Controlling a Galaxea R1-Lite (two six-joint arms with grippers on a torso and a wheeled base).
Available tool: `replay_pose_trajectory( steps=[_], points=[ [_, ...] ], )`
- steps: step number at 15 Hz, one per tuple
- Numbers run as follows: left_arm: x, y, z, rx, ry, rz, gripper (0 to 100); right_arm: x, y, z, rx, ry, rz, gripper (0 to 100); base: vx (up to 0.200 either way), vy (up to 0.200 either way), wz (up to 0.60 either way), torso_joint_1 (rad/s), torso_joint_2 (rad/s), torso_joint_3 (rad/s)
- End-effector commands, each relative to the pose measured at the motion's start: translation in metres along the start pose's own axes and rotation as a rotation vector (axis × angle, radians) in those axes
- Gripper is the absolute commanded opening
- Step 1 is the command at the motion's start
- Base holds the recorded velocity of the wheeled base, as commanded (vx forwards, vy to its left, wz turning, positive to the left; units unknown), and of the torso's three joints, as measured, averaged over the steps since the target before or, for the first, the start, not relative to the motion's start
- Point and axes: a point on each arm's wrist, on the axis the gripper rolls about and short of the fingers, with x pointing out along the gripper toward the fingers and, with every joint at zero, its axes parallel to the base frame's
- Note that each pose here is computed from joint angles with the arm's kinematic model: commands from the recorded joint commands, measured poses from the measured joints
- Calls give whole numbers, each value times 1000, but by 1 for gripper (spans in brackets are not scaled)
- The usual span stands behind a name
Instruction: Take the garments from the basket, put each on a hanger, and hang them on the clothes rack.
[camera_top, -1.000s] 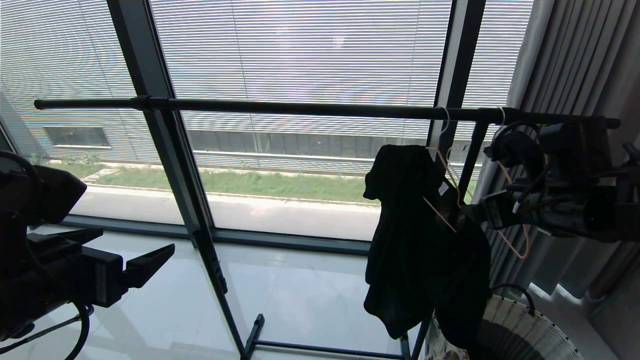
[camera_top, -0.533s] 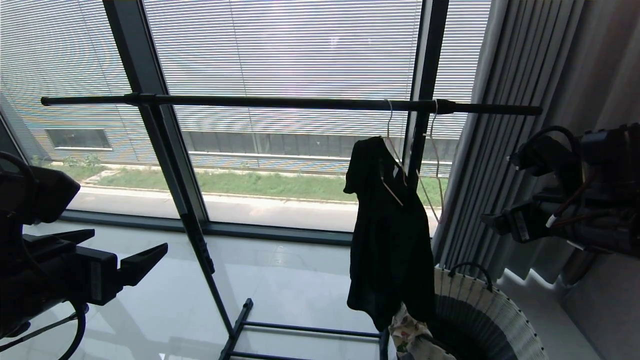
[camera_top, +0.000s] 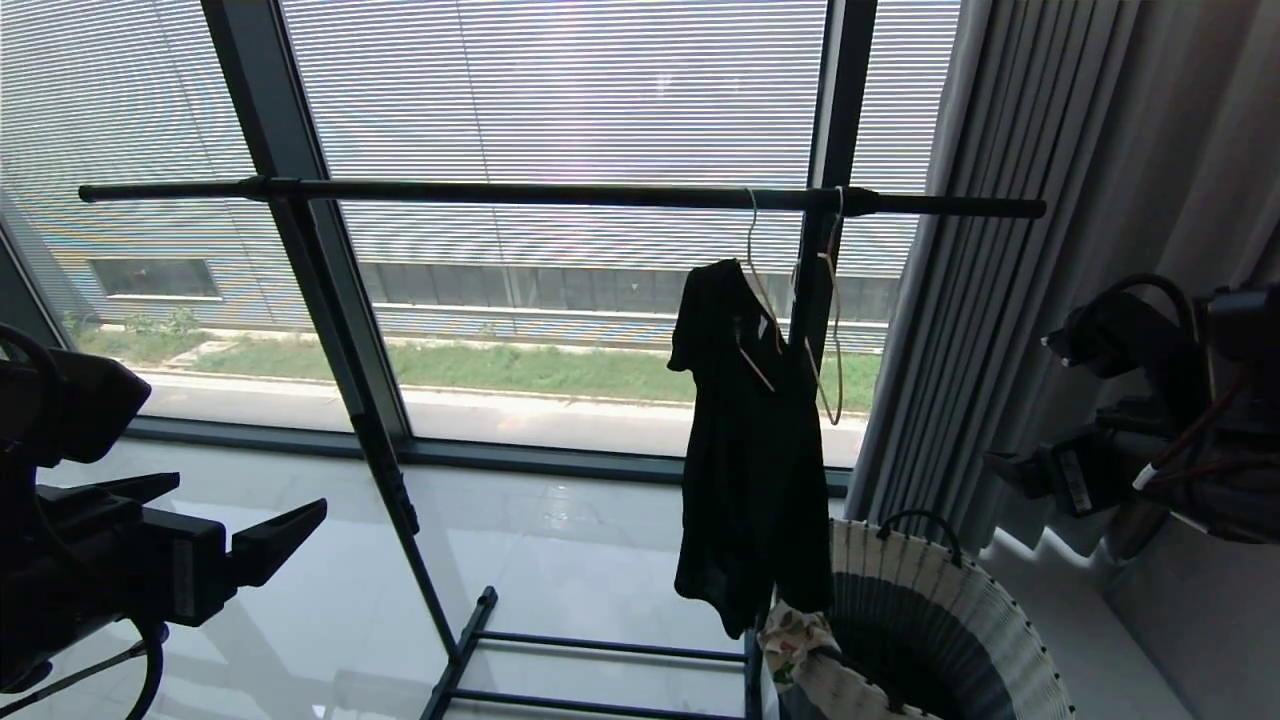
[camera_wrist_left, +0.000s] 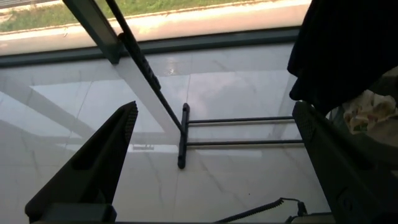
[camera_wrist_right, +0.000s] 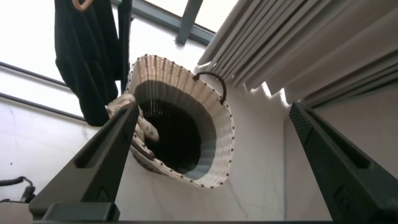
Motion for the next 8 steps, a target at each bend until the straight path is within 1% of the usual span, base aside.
replay_pose_trajectory(
  steps=[1, 4, 8],
  points=[
    [1, 3, -2, -8, 10, 21, 100, -7, -2, -5, -9, -4, 1, 100, 0, 0, 0, -178, 417, 222],
    [6, 9, -3, -19, 36, 56, 100, -9, -3, -8, -11, -1, -1, 100, 0, 0, 0, -199, 478, 261],
    [7, 9, -3, -18, 38, 57, 100, -9, -2, -11, -21, 9, -2, 100, 0, 0, 0, -214, 494, 283]
  ],
)
